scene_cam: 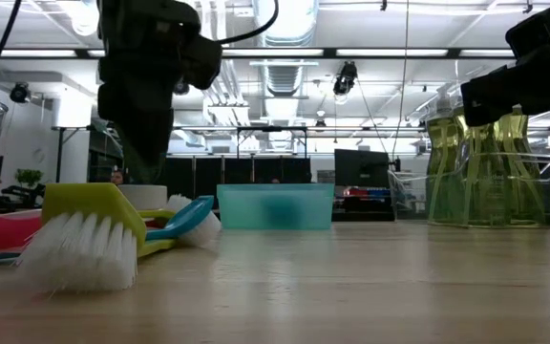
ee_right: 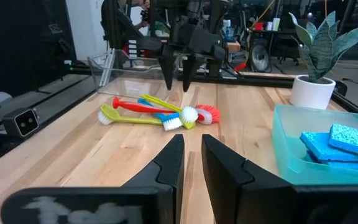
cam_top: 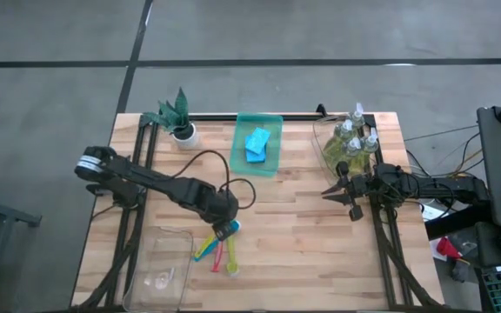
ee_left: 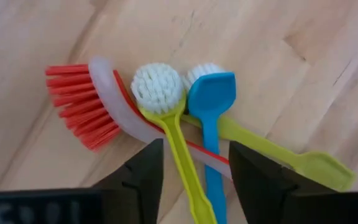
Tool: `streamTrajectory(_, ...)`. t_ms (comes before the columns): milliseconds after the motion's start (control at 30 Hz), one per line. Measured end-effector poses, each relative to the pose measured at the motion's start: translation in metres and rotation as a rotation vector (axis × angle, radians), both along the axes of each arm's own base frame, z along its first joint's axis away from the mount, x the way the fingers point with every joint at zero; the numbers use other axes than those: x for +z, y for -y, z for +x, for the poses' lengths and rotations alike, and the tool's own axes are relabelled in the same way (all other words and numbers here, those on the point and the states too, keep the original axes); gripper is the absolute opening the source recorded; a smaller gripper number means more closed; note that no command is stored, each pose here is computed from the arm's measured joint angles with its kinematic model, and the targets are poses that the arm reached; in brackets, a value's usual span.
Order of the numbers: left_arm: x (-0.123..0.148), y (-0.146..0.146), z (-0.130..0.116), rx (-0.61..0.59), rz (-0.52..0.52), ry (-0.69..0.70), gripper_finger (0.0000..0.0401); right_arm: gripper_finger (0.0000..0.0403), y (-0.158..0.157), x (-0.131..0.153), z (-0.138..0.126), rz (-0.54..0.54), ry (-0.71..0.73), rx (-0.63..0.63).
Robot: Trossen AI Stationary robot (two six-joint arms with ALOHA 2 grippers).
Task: Pick & Place Kitchen Sink Supplies
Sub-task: Put the yellow dish brush into the bottom transparent bin
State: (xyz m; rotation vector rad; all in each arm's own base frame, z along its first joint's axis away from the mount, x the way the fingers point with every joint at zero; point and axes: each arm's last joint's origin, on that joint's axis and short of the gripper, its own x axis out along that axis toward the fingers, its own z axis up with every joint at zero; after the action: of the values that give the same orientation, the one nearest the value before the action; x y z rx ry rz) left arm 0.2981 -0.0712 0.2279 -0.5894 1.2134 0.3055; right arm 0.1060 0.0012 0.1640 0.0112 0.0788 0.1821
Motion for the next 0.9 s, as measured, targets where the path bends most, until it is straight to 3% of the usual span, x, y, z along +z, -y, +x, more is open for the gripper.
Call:
streamTrajectory(167,-0.005,0.0,0.003,0.029,0.03,-0.008,0.0195,0.0052,0.0,0.0,0.0,0.0,0.0,0.0)
streamTrajectory(600,-0.044,0.004,0.015,-0.065,0.078,-0.137,0.0186,0.0052,0.0,0.0,0.0,0.0,0.0,-0.001)
streamTrajectory(900,-0.051,0.004,0.018,-0.069,0.061,-0.159,0.0178,0.0052,0.0,0.0,0.0,0.0,0.0,0.0)
